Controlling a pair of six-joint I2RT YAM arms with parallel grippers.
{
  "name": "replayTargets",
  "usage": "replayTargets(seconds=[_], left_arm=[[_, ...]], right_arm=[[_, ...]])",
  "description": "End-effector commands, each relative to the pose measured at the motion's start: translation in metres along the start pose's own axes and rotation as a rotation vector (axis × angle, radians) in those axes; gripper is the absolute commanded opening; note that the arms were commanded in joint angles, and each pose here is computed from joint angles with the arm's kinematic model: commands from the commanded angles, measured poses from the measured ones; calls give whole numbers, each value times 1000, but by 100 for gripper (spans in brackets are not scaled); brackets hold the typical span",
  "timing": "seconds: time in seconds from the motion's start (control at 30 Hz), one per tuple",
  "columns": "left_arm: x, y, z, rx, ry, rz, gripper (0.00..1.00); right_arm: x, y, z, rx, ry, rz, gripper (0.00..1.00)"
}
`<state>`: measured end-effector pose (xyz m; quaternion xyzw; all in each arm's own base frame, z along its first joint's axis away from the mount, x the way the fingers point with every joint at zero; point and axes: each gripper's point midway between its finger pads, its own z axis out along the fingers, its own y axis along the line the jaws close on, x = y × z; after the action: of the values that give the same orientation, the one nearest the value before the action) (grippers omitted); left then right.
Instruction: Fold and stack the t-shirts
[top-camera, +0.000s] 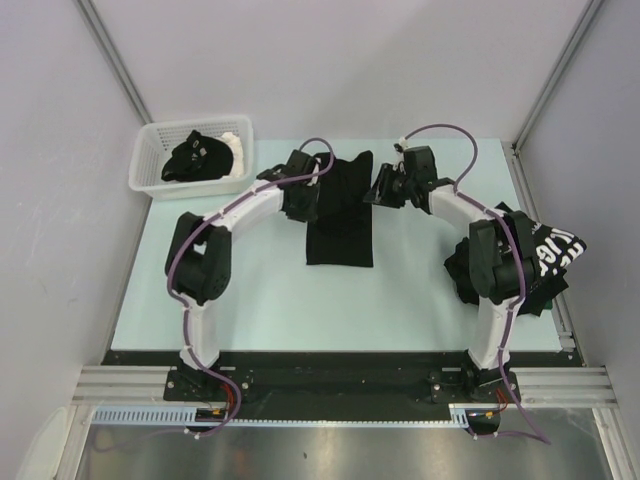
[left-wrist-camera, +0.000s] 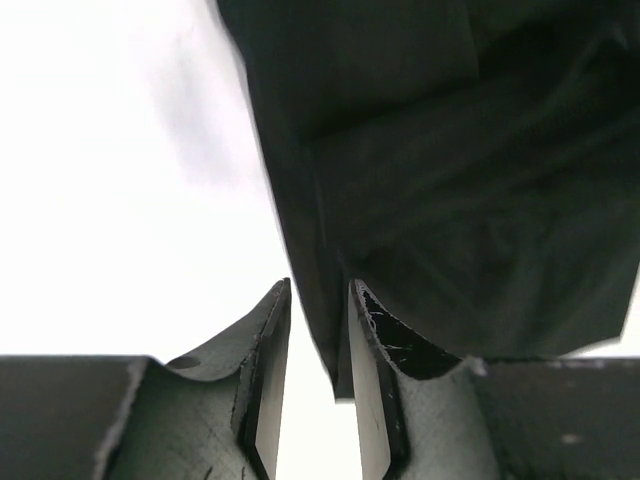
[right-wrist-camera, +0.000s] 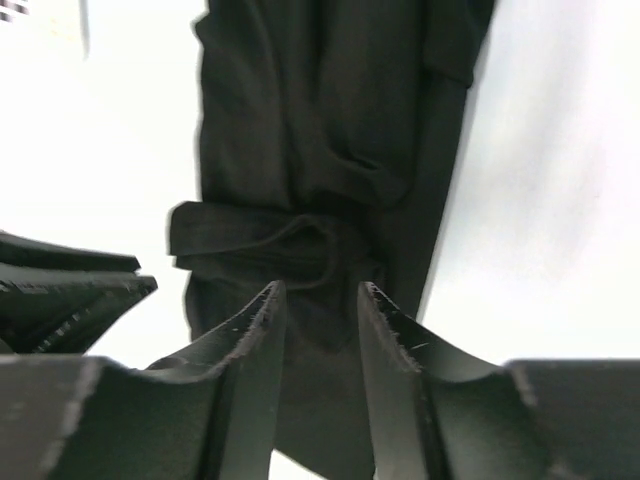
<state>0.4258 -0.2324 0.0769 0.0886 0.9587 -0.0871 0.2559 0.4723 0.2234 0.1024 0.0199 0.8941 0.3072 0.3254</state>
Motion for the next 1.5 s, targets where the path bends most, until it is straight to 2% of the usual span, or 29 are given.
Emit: replayTargets(seconds=[0.0, 0.1, 0.13, 0.2, 0.23, 0.57, 0.97, 1.47], left_arm=[[-2, -9, -40, 70, -61, -36, 33], [20, -4, -46, 74, -37, -41, 33], [23, -4, -47, 77, -36, -41, 32], [32, -4, -54, 86, -32, -41, 30], [34, -3, -55, 87, -30, -41, 30], [51, -2, -75, 93, -34, -38, 27], [50, -7, -74, 106, -31, -46, 26], [58, -2, -73, 81, -21, -56, 26]], right_arm=[[-24, 41, -33, -36, -57, -51, 37], [-13, 49, -38, -22, -32, -81, 30], [-5, 54, -36, -24, -17, -96, 21], [4, 54, -35, -4, 0, -103, 10], [11, 54, -33, 1, 13, -106, 0], [41, 44, -23, 43, 72, -101, 0], [81, 45, -14, 35, 168, -89, 0], [101, 40, 14, -16, 211, -63, 0]])
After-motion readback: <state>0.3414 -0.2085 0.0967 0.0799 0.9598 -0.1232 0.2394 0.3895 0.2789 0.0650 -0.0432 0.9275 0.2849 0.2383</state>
